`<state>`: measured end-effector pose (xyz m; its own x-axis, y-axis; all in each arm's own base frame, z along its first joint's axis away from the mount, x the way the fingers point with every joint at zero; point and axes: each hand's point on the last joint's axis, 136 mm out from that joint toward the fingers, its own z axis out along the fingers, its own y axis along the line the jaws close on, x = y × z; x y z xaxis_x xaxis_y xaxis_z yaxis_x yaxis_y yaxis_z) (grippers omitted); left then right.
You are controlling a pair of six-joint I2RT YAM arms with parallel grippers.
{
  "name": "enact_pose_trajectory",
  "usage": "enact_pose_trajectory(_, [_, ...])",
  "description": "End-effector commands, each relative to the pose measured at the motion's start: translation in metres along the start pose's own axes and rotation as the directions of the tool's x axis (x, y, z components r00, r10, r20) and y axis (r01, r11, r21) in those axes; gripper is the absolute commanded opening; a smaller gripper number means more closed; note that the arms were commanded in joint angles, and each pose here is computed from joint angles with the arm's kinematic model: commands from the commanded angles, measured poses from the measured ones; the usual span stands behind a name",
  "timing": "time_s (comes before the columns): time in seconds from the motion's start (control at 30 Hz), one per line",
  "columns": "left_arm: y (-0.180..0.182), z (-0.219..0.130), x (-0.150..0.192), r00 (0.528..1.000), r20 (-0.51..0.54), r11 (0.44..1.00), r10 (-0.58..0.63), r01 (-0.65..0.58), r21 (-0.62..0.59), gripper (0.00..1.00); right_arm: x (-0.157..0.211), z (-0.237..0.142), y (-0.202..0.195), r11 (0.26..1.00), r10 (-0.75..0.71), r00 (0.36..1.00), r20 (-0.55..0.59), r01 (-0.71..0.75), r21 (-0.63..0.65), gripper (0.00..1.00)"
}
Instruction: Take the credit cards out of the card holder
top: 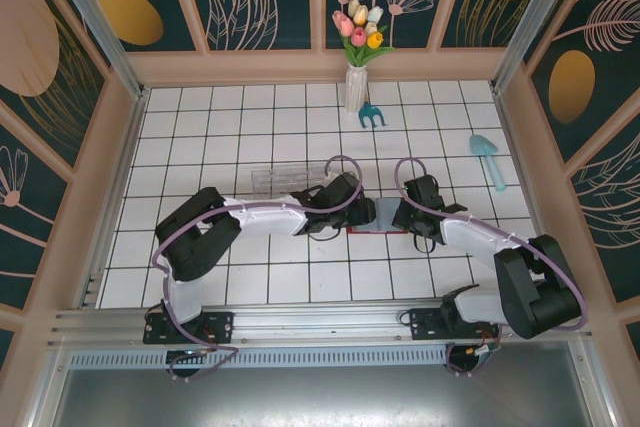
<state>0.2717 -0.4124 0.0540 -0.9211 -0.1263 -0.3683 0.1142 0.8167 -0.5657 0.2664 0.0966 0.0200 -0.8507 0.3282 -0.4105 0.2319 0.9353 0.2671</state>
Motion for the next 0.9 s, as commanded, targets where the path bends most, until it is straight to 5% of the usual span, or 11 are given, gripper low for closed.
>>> enact_pose_trajectory(0.0, [0.005, 0.005, 0.007, 0.999, -0.030, 1.000, 0.021, -0.021, -0.018, 0.60, 0.009, 0.004, -0.003, 1.000, -0.016, 0.999, -0.027, 0.016, 0.001, 0.05])
enact_pose_trajectory(0.37, [0.007, 0.024, 0.020, 0.996, -0.091, 1.000, 0.010, -0.012, -0.014, 0.60, 0.008, 0.004, -0.002, 1.000, -0.015, 1.000, -0.026, 0.015, -0.002, 0.05])
enact_pose_trajectory(0.87, [-0.053, 0.013, 0.009, 0.996, -0.067, 0.977, 0.058, -0.043, 0.210, 0.60, 0.008, 0.005, -0.002, 1.000, -0.017, 0.999, -0.028, 0.017, -0.002, 0.05])
